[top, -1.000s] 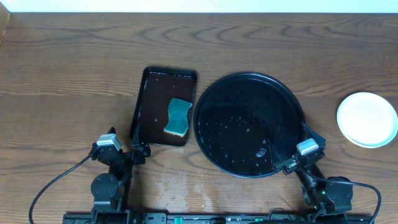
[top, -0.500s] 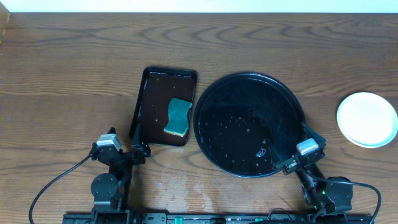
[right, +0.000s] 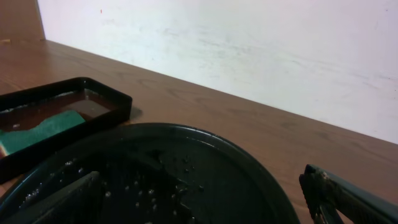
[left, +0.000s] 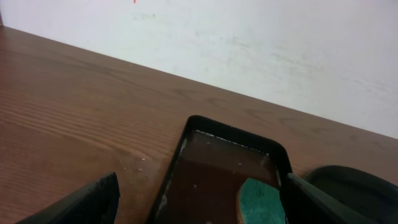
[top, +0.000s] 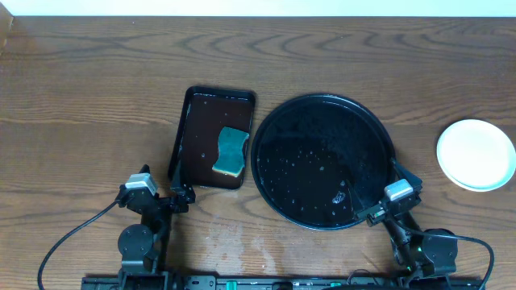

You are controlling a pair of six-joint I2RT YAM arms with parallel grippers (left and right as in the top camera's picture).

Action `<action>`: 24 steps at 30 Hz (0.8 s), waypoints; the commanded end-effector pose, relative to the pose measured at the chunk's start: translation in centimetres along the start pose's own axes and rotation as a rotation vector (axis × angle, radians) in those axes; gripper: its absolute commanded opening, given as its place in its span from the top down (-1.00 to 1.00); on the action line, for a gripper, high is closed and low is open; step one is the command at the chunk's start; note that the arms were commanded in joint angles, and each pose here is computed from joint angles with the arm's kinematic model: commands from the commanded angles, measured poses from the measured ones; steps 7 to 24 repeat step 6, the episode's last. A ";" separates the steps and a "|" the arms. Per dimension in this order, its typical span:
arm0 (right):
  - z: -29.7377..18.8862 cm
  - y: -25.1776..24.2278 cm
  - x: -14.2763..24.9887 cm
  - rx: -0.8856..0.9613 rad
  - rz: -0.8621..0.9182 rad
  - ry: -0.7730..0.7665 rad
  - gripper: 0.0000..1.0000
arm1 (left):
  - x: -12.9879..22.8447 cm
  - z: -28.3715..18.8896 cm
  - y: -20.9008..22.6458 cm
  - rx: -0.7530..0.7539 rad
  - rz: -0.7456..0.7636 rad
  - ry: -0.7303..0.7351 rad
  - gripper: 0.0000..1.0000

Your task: Clean dirty plates on tray and stack at the side

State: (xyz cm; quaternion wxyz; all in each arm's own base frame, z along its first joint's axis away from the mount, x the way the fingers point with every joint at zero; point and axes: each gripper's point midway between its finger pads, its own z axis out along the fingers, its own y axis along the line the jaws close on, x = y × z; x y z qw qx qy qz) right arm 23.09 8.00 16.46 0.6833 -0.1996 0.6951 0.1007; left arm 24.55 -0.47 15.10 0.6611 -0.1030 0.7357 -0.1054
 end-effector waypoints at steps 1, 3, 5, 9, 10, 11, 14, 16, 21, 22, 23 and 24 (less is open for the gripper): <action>0.0 -0.1 0.1 0.007 -0.015 -0.001 -0.98 | 1.3 0.0 0.3 -0.007 0.015 0.047 -0.67; 0.0 -0.1 0.1 0.007 -0.015 -0.001 -0.98 | 1.3 0.0 0.3 -0.008 0.015 0.047 -0.67; 0.0 -0.1 0.1 0.007 -0.015 -0.001 -0.98 | 1.3 0.0 0.3 -0.007 0.015 0.047 -0.67; 0.0 -0.1 0.1 0.007 -0.015 -0.001 -0.99 | 1.3 0.0 0.3 -0.008 0.015 0.047 -0.67; 0.0 -0.1 0.1 0.007 -0.015 -0.001 -0.99 | 1.3 0.0 0.3 -0.008 0.015 0.047 -0.67; 0.0 -0.1 0.1 0.007 -0.015 -0.001 -0.99 | 1.3 0.0 0.3 -0.008 0.015 0.047 -0.67; 0.0 -0.1 0.1 0.007 -0.015 -0.001 -0.99 | 1.3 0.0 0.3 -0.008 0.015 0.047 -0.67; 0.0 -0.1 0.1 0.007 -0.015 -0.001 -0.99 | 1.3 0.0 0.3 -0.008 0.015 0.047 -0.67; 0.0 -0.1 0.1 0.007 -0.015 -0.001 -0.99 | 1.3 0.0 0.3 -0.008 0.015 0.047 -0.67; 0.0 -0.1 0.1 0.007 -0.015 -0.001 -0.99 | 1.3 0.0 0.3 -0.008 0.015 0.047 -0.67; 0.0 -0.1 0.1 0.007 -0.015 -0.001 -0.99 | 1.3 0.0 0.3 -0.008 0.015 0.047 -0.67; 0.0 -0.1 0.1 0.007 -0.015 -0.001 -0.99 | 1.3 0.0 0.3 -0.008 0.015 0.047 -0.67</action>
